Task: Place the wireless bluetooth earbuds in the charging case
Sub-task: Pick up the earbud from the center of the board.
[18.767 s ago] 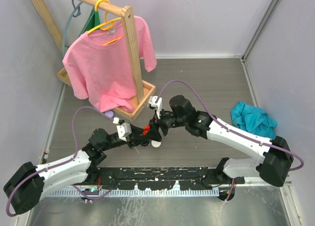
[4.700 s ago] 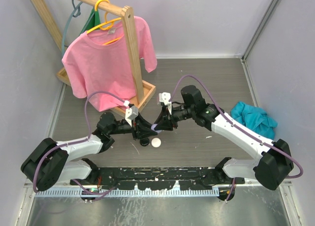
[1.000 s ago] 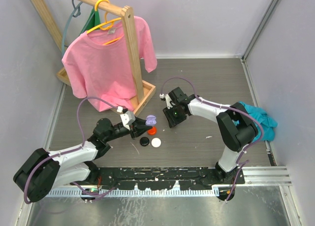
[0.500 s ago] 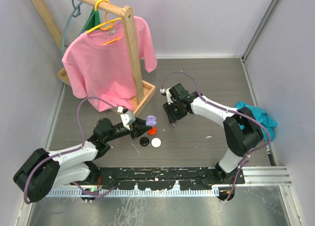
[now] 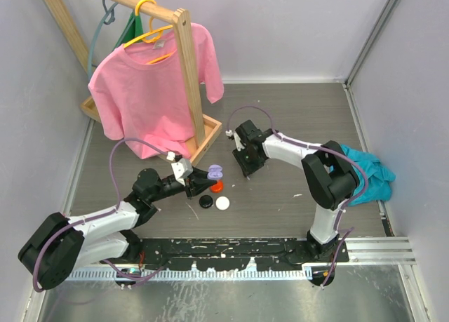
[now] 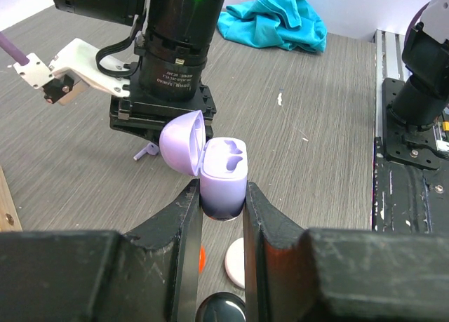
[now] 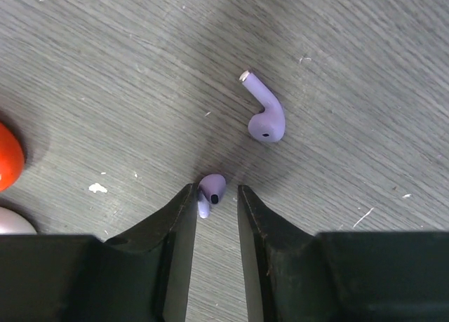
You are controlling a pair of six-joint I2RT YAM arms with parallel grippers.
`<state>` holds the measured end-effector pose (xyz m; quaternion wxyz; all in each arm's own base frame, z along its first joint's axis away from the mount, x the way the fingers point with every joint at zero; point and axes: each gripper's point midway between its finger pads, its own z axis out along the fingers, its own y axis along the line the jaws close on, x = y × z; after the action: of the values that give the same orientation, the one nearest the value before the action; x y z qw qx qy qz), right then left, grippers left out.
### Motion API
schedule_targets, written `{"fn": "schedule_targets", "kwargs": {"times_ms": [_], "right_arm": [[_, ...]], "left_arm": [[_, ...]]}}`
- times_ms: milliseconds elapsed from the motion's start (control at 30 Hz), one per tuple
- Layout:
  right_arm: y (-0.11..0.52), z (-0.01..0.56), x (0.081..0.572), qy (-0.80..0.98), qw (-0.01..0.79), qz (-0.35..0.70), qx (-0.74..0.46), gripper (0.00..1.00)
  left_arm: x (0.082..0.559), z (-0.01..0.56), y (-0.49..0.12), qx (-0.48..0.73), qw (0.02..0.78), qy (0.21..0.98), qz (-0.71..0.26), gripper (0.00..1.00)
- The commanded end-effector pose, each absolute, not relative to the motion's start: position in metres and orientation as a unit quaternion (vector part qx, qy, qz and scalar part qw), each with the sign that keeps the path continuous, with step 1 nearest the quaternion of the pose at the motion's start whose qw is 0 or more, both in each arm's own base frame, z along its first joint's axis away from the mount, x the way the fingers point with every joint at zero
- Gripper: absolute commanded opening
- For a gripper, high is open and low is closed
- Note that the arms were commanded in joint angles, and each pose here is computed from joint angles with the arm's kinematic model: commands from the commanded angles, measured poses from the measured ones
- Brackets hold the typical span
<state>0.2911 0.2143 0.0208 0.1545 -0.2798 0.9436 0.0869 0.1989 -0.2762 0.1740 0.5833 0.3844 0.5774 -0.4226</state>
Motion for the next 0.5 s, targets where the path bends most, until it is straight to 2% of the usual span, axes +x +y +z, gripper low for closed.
{"fn": "schedule_targets", "kwargs": {"times_ms": [0, 333, 467], "right_arm": [[0.218, 0.027, 0.304, 0.941, 0.168, 0.074, -0.285, 0.34], [0.21, 0.011, 0.3, 0.945, 0.14, 0.044, -0.292, 0.32], [0.209, 0.015, 0.299, 0.945, 0.142, 0.04, -0.293, 0.22]], "left_arm": [[0.202, 0.2, -0.279, 0.386, 0.612, 0.546, -0.422, 0.0], [0.202, 0.2, -0.28, 0.387, 0.611, 0.546, -0.423, 0.0], [0.202, 0.199, -0.28, 0.386, 0.61, 0.547, -0.424, 0.0]]}}
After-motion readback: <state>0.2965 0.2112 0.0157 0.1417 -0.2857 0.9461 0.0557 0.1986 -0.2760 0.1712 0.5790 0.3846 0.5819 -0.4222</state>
